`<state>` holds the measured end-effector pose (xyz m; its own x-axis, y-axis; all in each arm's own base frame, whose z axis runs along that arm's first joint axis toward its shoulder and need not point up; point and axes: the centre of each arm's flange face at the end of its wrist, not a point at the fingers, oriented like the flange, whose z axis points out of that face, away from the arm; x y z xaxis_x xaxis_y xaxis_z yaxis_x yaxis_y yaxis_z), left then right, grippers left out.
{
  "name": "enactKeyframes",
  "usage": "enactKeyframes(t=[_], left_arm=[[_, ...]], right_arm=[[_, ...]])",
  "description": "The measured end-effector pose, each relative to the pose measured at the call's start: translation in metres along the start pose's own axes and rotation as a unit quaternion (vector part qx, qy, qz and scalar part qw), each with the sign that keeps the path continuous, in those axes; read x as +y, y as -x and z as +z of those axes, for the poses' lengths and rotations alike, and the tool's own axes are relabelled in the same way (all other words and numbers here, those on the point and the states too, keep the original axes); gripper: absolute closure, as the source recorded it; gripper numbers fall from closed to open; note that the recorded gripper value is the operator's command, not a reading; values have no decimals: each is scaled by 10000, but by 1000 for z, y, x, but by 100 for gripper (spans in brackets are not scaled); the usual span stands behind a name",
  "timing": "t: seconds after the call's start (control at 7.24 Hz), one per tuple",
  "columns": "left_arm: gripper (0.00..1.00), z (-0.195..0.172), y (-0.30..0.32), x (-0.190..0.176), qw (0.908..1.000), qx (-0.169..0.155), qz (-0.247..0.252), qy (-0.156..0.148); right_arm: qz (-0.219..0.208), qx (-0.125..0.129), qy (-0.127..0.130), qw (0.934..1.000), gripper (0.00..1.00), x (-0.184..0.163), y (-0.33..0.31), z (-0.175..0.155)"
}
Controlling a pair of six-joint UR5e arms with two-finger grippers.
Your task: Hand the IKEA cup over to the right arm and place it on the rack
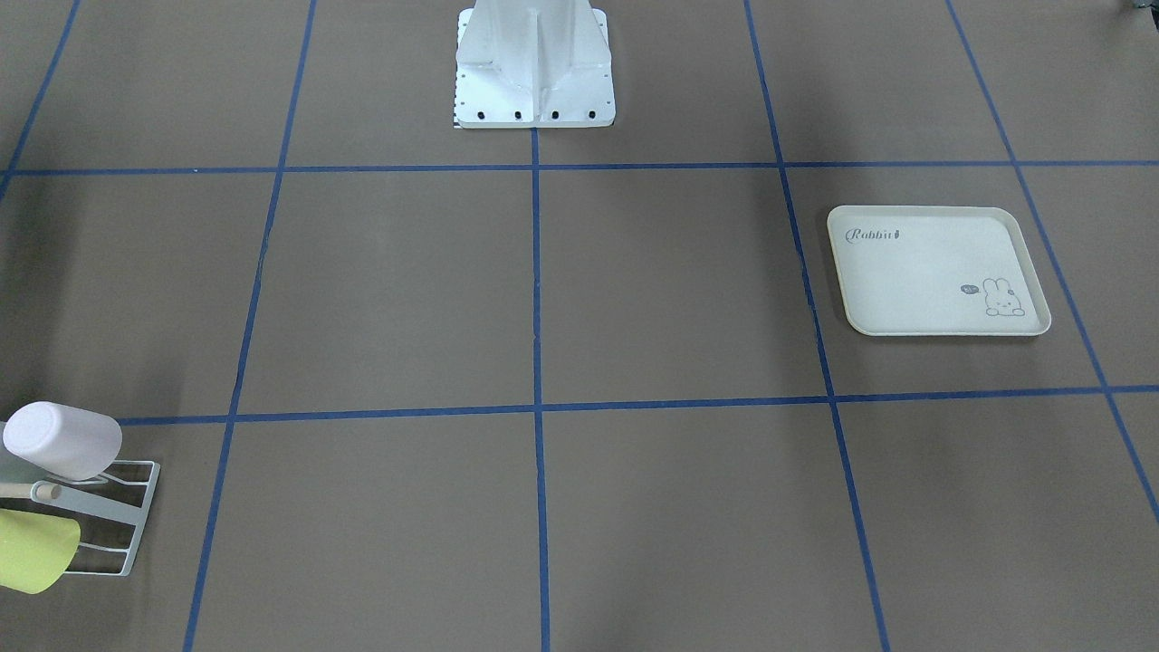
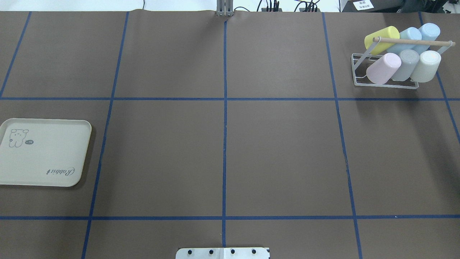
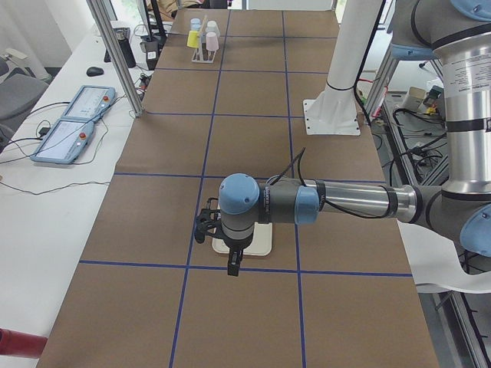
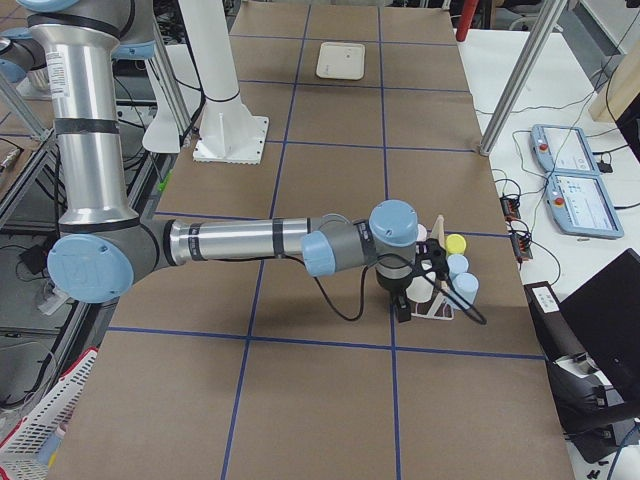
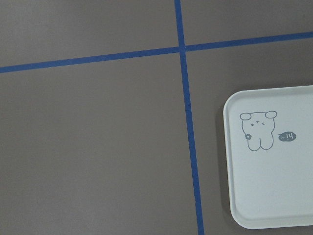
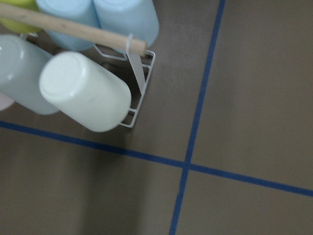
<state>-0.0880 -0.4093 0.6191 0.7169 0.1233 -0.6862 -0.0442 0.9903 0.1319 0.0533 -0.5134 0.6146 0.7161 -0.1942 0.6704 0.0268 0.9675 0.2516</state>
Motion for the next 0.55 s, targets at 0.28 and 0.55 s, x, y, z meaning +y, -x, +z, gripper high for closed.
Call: enactKeyframes(t=[0.28,0.55], left_arm=[[0,-10,-5,2,9998,-20,100,-167],[0,-15,-8,4,9997,-17,143,-210]], right_arm=[[250,27,133,9996,0,39,-26,3],[493,-3,287,9984,0,29,-21,-9]])
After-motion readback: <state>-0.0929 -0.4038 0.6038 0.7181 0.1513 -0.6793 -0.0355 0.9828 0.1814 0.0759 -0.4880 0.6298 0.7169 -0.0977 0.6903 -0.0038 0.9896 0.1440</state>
